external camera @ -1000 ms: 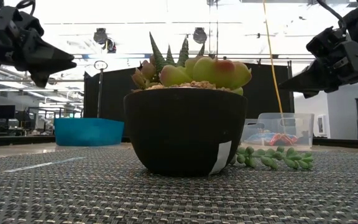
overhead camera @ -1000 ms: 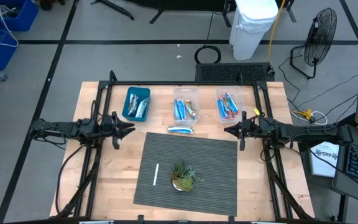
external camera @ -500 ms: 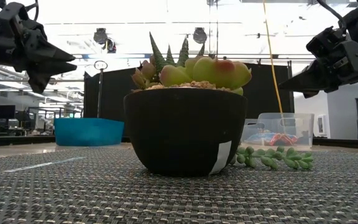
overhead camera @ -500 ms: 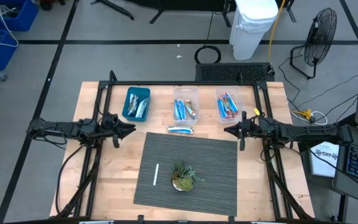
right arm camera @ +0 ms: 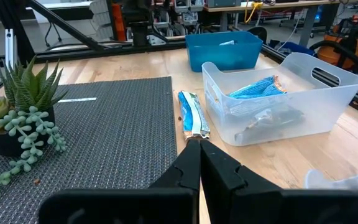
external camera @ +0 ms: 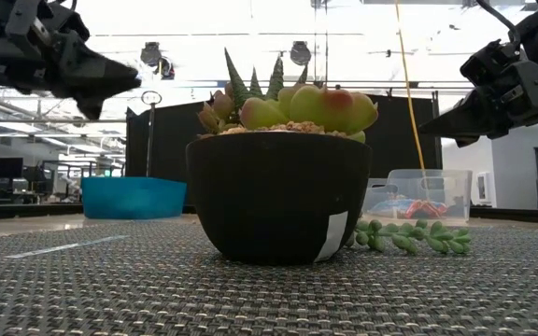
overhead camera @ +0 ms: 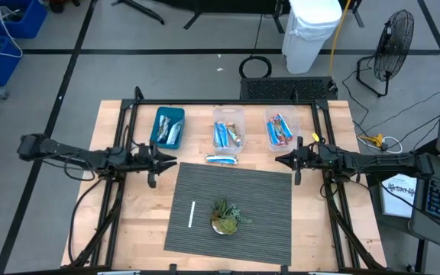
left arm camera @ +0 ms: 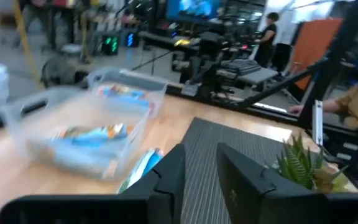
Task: Pick and place Granola Bars by type
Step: Put the yellow granola bar into the left transparent bin
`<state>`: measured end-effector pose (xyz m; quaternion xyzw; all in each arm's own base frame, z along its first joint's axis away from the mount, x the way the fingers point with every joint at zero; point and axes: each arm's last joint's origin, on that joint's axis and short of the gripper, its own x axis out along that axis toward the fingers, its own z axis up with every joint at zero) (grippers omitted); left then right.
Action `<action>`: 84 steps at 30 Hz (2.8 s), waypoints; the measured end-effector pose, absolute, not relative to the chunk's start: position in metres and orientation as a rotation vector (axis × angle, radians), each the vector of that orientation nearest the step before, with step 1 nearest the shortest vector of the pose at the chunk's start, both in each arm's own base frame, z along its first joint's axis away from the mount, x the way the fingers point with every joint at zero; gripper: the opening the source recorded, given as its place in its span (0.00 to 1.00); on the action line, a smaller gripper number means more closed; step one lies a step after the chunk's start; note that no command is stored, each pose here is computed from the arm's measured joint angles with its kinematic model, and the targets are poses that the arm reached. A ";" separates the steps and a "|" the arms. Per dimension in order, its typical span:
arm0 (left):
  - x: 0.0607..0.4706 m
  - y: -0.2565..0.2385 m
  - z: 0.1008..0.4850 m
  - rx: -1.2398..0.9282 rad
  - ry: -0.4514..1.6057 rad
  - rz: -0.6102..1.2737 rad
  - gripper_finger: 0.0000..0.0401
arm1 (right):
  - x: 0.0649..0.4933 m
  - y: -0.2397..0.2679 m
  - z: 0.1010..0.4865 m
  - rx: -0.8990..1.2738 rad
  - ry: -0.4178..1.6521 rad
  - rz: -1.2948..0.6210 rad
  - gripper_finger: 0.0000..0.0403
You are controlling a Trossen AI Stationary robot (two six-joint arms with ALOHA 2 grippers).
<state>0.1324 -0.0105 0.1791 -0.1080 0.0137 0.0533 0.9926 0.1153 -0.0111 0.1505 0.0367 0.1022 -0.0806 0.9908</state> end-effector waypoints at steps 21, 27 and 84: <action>0.248 -0.028 0.209 0.076 0.370 0.004 0.01 | 0.115 -0.011 0.150 0.073 0.205 -0.162 0.01; 0.293 -0.034 0.215 0.148 0.565 -0.010 0.01 | 0.115 -0.011 0.150 0.074 0.205 -0.162 0.01; 0.336 0.028 0.128 -0.101 0.967 0.290 0.44 | 0.115 -0.011 0.150 0.074 0.206 -0.161 0.01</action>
